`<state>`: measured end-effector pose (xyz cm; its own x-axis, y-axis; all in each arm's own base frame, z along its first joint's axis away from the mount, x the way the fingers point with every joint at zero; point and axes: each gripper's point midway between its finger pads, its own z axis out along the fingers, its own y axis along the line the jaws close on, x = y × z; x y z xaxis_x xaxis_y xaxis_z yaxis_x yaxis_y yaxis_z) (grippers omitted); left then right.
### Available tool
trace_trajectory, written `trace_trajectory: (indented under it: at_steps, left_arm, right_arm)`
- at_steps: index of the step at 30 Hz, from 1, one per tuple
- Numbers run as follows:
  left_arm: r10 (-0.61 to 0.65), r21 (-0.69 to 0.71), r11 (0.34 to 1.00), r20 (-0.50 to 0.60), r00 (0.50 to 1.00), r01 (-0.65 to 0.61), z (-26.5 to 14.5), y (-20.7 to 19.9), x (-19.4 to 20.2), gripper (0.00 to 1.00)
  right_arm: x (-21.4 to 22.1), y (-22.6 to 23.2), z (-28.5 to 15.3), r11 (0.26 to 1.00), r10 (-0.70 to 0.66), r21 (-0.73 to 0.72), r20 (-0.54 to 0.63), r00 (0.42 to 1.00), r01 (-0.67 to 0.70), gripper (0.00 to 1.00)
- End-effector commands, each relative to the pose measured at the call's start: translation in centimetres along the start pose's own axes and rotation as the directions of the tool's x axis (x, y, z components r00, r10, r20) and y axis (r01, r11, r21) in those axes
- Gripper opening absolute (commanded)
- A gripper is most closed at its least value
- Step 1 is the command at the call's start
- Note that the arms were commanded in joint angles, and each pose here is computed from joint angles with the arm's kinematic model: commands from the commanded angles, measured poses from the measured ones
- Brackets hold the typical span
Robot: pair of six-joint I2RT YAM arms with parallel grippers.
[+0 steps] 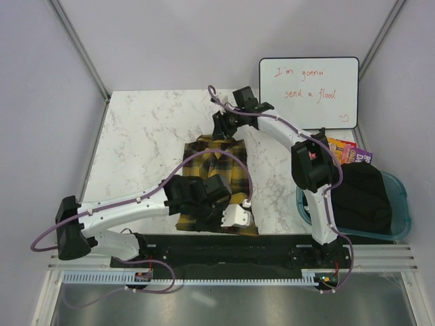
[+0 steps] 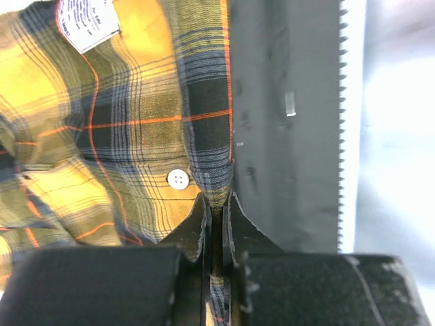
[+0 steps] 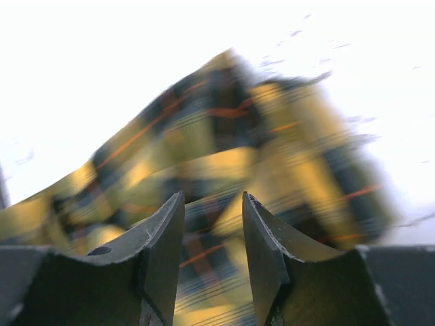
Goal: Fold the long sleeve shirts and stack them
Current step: Fold the shirt
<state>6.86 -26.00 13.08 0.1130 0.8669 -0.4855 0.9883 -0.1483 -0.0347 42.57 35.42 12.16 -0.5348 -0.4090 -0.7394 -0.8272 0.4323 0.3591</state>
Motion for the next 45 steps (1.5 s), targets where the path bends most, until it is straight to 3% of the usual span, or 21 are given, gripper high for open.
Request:
trace_trajectory:
  at_steps: [1, 4, 8, 13, 20, 27, 32, 36, 45]
  left_arm:
    - [-0.100, 0.171, 0.980, 0.007, 0.995, 0.097, -2.7, -2.3, -1.5, 0.02]
    - [-0.089, 0.148, 0.985, 0.016, 0.996, 0.086, -3.6, 0.2, -2.0, 0.02]
    - [-0.128, 0.081, 0.989, 0.042, 0.991, 0.124, -4.7, 6.5, -1.6, 0.02]
    - [-0.026, -0.065, 0.997, 0.050, 0.998, 0.029, -4.2, 14.8, -0.8, 0.02]
    - [0.045, -0.227, 0.973, 0.043, 0.998, -0.034, -3.9, 25.9, 1.9, 0.02]
    - [0.073, -0.342, 0.939, 0.068, 0.995, -0.046, -2.0, 32.0, 4.6, 0.02]
    - [0.108, -0.407, 0.911, 0.079, 0.991, -0.067, -0.4, 33.2, 5.8, 0.06]
    - [0.119, -0.393, 0.916, 0.088, 0.989, -0.075, 0.8, 32.4, 6.3, 0.08]
    - [0.089, -0.273, 0.959, 0.030, 0.996, -0.077, 3.9, 24.9, 8.1, 0.09]
  right_arm:
    - [1.8, -3.8, 1.9, 0.998, -0.012, 0.065, -0.049, 0.999, 0.015, 0.46]
    - [3.9, -4.1, 3.2, 0.999, 0.026, 0.026, -0.076, 0.997, -0.024, 0.45]
    - [7.0, -2.8, 4.4, 0.997, 0.057, -0.044, -0.126, 0.990, -0.063, 0.40]
    - [8.9, -1.6, 4.2, 0.993, 0.056, -0.097, -0.151, 0.987, -0.071, 0.29]
    - [8.4, -0.9, 4.0, 0.989, 0.027, -0.143, -0.129, 0.991, -0.045, 0.25]
    - [7.2, -0.4, 4.1, 0.983, 0.010, -0.182, -0.101, 0.995, -0.028, 0.25]
    - [6.4, -1.0, 4.3, 0.986, -0.013, -0.168, -0.088, 0.996, -0.002, 0.25]
    - [5.3, -1.6, 4.2, 0.991, -0.017, -0.133, -0.073, 0.997, 0.008, 0.32]
    - [1.2, -2.5, 1.8, 0.997, -0.059, -0.041, -0.003, 0.998, 0.059, 0.38]
